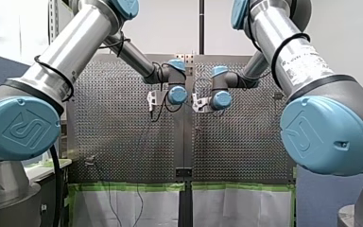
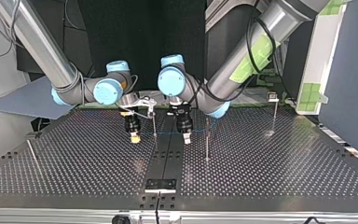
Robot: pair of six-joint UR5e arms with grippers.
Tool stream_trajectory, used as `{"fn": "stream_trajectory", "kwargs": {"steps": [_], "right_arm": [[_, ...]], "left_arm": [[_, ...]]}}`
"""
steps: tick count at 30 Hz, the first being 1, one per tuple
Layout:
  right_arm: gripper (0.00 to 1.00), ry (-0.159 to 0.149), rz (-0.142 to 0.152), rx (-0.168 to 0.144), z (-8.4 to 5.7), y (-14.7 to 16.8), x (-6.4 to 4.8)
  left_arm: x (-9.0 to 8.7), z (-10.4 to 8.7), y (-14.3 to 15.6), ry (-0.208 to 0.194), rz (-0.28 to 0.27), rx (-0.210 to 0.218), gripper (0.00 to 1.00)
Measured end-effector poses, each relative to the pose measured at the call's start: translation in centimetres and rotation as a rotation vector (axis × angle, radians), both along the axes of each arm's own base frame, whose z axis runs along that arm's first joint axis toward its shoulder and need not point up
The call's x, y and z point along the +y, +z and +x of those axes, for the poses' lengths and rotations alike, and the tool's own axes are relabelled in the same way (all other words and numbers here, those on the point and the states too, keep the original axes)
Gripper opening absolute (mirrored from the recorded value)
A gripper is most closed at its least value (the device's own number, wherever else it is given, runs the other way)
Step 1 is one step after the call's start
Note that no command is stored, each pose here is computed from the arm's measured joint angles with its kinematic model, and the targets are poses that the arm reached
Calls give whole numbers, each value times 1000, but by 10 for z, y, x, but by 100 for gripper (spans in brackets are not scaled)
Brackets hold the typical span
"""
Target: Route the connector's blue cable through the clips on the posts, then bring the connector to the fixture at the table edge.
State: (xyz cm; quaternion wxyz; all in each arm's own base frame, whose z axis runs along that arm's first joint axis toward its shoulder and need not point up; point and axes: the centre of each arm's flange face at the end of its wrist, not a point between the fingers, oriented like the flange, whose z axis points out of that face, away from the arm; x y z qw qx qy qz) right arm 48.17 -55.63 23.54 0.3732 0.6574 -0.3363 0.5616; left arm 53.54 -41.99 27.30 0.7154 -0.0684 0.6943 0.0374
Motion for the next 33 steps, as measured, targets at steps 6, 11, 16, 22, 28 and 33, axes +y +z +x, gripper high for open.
{"fn": "stream_trajectory", "kwargs": {"steps": [6,11,16,22,28,33], "right_arm": [[0,0,2,1,0,0,0],[0,0,3,2,0,0,0],[0,-1,6,4,-1,-1,1],[0,-2,9,6,-1,-1,1],[0,-3,15,9,-1,-2,2],[0,-2,24,15,-1,-3,3]], "left_arm": [[0,-1,0,9,31,7,16],[0,-3,1,43,66,4,0],[0,-3,1,56,85,3,0],[0,-4,1,51,82,5,0],[0,-5,0,54,79,9,0],[1,-7,-2,51,73,22,0]]}}
